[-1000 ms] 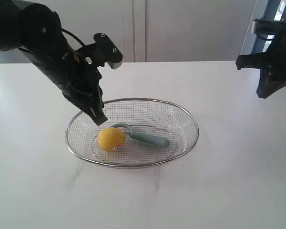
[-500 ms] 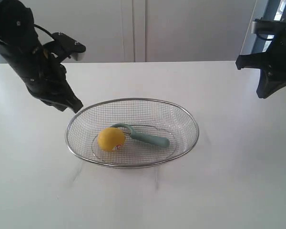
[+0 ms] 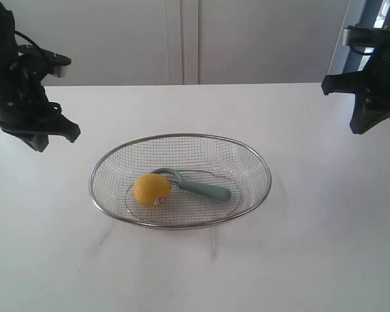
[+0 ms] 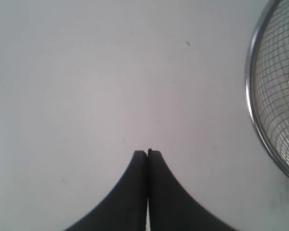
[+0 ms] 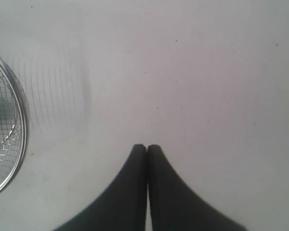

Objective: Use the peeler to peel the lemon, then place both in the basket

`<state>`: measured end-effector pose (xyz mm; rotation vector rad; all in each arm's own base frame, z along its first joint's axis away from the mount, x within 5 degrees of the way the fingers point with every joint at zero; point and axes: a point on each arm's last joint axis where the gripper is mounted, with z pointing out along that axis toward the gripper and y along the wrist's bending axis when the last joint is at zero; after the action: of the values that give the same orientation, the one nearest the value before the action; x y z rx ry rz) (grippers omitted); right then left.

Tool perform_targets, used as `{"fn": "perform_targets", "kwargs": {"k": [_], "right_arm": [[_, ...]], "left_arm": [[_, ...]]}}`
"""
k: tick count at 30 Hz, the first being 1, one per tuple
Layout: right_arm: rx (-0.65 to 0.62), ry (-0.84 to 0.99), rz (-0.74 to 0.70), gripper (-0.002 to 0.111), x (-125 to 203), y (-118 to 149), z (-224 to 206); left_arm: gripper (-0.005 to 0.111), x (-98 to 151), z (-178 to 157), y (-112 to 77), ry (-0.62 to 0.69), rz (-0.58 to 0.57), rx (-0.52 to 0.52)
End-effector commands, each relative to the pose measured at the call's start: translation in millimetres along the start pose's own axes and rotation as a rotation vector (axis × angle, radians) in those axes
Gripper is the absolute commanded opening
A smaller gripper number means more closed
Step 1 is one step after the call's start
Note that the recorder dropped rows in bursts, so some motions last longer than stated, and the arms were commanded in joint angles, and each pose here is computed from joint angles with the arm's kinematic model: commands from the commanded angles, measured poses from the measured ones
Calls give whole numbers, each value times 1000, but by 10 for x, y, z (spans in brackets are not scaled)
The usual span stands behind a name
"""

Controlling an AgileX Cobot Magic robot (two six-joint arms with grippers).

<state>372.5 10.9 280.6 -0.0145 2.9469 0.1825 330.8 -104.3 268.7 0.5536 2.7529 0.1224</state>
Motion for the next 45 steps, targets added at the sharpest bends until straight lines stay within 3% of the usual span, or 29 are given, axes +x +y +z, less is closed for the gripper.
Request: {"fn": "perform_targets", "kwargs": {"k": [1, 15, 25, 45], "right_arm": [[5, -7, 14, 0, 16, -38, -32], [5, -7, 29, 0, 16, -38, -32], [5, -7, 29, 0, 16, -38, -32], [5, -7, 29, 0, 16, -38, -32]], "left_arm": [[0, 33, -43, 125, 18, -77, -13], [0, 118, -22, 431, 54, -289, -27], [0, 179, -405, 454, -58, -303, -30], [0, 792, -811, 356, -215, -283, -35]]}}
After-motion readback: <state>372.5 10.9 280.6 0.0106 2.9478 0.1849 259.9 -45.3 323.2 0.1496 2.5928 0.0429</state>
